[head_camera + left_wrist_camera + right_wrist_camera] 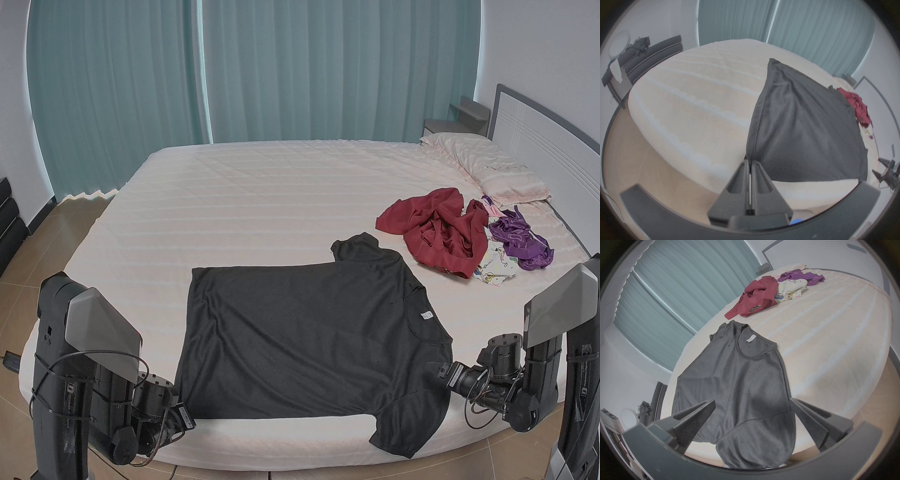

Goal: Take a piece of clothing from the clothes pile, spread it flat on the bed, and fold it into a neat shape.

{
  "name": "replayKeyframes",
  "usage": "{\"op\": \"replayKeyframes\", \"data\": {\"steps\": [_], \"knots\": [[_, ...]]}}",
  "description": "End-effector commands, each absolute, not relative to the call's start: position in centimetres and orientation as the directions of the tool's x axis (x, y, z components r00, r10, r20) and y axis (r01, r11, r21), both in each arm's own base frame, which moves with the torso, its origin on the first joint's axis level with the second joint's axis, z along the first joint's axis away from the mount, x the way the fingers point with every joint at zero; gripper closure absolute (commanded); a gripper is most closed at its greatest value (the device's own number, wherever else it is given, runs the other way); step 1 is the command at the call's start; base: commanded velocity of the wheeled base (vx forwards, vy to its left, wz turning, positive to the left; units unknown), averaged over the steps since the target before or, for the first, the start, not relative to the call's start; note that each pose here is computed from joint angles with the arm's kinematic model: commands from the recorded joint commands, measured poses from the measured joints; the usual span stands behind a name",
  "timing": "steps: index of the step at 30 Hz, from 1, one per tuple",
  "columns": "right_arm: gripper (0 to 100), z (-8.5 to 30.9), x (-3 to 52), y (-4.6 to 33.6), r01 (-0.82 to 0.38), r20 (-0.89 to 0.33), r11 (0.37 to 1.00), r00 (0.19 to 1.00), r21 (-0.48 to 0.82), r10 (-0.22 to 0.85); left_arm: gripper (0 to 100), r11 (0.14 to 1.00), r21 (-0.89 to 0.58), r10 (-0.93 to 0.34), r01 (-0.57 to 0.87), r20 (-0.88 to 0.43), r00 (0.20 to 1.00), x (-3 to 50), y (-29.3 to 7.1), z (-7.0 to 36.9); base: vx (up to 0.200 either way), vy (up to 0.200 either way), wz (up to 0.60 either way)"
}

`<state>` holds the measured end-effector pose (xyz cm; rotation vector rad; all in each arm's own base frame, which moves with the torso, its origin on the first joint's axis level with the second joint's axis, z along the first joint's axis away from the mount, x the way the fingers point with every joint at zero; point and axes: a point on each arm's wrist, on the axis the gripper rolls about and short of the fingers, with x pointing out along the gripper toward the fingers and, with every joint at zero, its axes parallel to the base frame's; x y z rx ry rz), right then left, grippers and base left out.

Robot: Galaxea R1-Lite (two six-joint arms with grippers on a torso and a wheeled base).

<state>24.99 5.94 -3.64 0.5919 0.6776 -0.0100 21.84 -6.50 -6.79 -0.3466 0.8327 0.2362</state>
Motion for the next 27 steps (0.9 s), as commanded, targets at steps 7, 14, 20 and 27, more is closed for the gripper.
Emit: {"op": "replayKeyframes", "data": {"steps": [7, 14, 20, 27], "knots": [[0, -3.8, 23.5, 5.3, 0.167, -0.636, 0.868, 0.745, 0.467, 0.199, 100, 0.941, -0.116, 0.102, -0.318, -0.798, 0.594, 19.6, -5.5, -6.4, 0.000, 0.000, 0.00], [0, -4.4, 23.2, 4.2, 0.169, -0.667, 0.889, 0.722, 0.426, 0.182, 100, 0.938, -0.098, 0.123, -0.333, -0.803, 0.583, 19.7, -4.6, -6.4, 0.000, 0.000, 0.00], [0, -5.0, 23.6, 3.1, 0.198, -0.675, 0.891, 0.723, 0.408, 0.149, 100, 0.932, -0.128, 0.111, -0.339, -0.789, 0.604, 20.2, -4.5, -6.8, 0.000, 0.000, 0.00], [0, -6.4, 25.3, 3.3, 0.171, -0.660, 0.892, 0.731, 0.419, 0.170, 100, 0.916, -0.227, 0.025, -0.331, -0.792, 0.610, 20.6, -3.6, -7.0, 0.000, 0.000, 0.00]]}}
